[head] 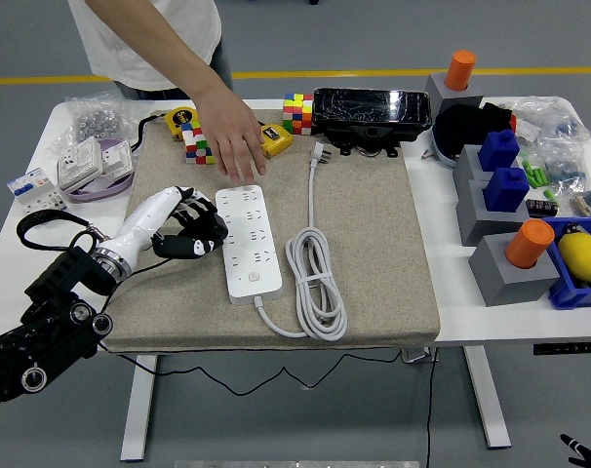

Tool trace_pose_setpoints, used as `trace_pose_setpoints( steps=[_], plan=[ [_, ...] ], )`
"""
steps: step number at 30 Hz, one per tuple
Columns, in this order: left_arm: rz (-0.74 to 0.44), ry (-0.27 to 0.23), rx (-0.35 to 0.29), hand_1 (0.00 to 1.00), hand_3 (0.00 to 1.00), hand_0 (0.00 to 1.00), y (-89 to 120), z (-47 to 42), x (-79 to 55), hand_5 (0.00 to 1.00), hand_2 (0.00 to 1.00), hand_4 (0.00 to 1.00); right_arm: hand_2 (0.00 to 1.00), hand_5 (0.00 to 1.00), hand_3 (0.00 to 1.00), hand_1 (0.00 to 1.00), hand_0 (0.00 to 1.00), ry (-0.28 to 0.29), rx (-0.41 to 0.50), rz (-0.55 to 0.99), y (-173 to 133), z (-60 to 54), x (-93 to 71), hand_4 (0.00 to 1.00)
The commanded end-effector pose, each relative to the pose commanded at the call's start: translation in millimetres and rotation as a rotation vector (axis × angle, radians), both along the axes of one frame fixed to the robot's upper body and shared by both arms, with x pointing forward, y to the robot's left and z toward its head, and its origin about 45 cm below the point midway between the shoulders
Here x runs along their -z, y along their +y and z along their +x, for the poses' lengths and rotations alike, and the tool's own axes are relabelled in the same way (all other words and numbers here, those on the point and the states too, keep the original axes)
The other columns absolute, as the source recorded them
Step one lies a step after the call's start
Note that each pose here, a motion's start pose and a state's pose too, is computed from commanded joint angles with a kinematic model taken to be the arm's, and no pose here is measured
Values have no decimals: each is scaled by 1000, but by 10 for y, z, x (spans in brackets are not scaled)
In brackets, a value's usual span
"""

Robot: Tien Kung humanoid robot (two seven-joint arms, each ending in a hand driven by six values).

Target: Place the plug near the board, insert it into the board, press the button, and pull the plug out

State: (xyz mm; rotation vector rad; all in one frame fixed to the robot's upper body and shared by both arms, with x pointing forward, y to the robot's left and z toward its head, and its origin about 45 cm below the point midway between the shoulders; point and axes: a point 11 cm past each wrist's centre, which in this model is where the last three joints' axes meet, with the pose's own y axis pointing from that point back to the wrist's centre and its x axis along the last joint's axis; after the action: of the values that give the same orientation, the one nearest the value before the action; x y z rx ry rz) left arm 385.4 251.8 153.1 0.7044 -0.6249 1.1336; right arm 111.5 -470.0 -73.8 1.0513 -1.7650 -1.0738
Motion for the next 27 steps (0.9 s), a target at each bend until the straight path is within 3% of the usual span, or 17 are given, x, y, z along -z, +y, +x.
trace_pose_setpoints(
  steps=[5, 27],
  plan=[
    [15, 8, 10, 409, 555, 461, -43, 42, 0, 2, 487, 664, 686, 521, 618, 672, 579, 0, -1, -1, -5, 5, -4, 979],
    [56, 26, 17, 412, 555, 461, -51, 59, 78, 2, 486, 664, 685, 521, 618, 672, 581, -1, -3, -1, -4, 12, -5, 979]
  ],
)
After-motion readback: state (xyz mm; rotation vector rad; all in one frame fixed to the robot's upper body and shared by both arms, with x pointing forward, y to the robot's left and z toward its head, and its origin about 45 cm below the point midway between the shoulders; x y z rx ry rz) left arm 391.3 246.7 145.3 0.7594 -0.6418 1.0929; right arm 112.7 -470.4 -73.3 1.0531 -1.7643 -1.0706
